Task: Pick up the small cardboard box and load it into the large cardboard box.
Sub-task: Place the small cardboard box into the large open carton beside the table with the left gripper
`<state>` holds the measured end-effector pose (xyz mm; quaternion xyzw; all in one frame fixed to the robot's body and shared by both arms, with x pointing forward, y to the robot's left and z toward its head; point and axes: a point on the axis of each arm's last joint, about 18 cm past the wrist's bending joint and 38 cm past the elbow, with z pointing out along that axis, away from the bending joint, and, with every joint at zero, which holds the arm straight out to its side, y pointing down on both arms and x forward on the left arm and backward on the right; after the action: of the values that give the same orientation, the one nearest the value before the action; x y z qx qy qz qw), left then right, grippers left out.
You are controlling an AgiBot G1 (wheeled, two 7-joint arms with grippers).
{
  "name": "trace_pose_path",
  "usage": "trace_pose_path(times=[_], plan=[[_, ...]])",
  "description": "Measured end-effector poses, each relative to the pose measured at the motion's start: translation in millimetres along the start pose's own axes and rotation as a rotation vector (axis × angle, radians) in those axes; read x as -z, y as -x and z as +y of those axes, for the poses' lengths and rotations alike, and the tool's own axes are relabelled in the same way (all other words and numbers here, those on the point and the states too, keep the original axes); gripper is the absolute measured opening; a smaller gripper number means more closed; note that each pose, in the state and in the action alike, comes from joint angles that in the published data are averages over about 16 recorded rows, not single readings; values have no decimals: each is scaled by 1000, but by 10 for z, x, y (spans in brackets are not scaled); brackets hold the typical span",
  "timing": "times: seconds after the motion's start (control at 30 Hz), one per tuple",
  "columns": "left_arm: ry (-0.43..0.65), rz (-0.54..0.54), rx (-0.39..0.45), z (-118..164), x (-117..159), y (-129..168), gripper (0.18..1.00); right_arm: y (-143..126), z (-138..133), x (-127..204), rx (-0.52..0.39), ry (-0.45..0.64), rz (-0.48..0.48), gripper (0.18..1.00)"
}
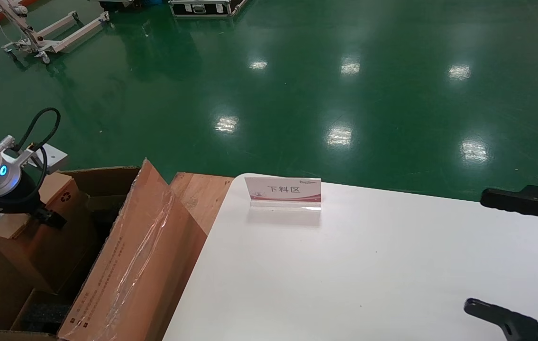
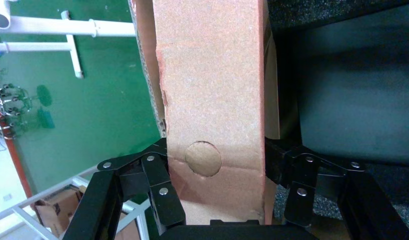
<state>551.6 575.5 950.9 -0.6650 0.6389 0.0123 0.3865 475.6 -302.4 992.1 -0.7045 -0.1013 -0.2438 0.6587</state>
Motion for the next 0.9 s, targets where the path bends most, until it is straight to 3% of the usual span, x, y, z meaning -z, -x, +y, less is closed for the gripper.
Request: trace_pose_path(times=[0.47, 0.9], plan=[[9, -3, 6, 26, -17, -3, 270, -1, 1, 1, 0, 0, 0, 1001], [10, -4, 3, 26, -15, -1, 399, -1, 1, 1, 0, 0, 1, 1001]])
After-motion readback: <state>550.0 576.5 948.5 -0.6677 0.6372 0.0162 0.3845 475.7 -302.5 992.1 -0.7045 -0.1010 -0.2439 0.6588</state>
